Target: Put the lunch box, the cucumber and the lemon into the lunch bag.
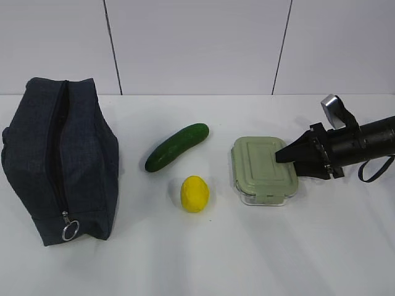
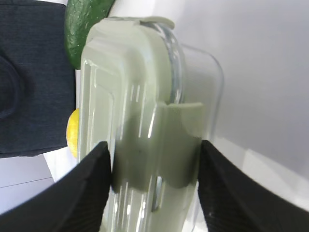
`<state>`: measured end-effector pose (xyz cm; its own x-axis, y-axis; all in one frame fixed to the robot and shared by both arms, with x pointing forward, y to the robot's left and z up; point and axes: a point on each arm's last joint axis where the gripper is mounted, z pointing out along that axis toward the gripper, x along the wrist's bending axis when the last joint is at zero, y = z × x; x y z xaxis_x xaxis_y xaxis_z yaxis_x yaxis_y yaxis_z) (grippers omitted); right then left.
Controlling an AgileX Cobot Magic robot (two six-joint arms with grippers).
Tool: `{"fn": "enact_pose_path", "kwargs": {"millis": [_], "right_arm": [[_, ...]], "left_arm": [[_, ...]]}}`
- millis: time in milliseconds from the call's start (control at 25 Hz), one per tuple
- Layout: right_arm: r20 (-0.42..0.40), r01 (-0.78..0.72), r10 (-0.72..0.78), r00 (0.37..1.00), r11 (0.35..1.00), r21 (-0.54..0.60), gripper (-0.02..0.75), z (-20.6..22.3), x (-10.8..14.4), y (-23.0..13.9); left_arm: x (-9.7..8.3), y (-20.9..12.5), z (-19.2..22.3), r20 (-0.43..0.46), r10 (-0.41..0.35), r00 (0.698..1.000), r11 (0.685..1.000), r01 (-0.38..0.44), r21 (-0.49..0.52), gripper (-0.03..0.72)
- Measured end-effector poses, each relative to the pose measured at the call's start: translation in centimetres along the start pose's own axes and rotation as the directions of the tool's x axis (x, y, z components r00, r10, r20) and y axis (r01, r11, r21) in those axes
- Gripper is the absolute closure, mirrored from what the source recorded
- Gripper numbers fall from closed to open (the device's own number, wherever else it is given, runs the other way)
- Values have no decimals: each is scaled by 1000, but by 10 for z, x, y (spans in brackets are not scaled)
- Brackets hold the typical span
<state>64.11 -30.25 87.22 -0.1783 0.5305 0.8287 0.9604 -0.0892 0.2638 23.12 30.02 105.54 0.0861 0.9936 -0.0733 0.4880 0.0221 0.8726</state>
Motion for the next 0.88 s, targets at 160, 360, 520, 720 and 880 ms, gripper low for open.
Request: {"fn": "enact_pose_path", "kwargs": {"millis": [160, 360, 520, 720, 880], "right_arm": [[0, 0, 0, 1000, 1000, 0, 311, 0, 0, 0], [0, -4, 4, 1000, 1000, 0, 326, 0, 0, 0], [-1, -7, 7, 1000, 1000, -2, 342, 0, 0, 0], [-6, -9, 9, 1000, 1000, -3, 361, 0, 1, 0], [-7, -9, 9, 1000, 1000, -2, 368, 0, 1, 0]], "left_arm": [[0, 0, 0, 0, 0, 1000, 1000, 0, 0, 449], [0, 0, 0, 0, 0, 1000, 1000, 0, 0, 449], [0, 0, 0, 0, 0, 1000, 1000, 0, 0, 449], [0, 0, 0, 0, 0, 1000, 1000, 0, 0, 449], [0, 0, 0, 0, 0, 1000, 1000, 0, 0, 449]]}}
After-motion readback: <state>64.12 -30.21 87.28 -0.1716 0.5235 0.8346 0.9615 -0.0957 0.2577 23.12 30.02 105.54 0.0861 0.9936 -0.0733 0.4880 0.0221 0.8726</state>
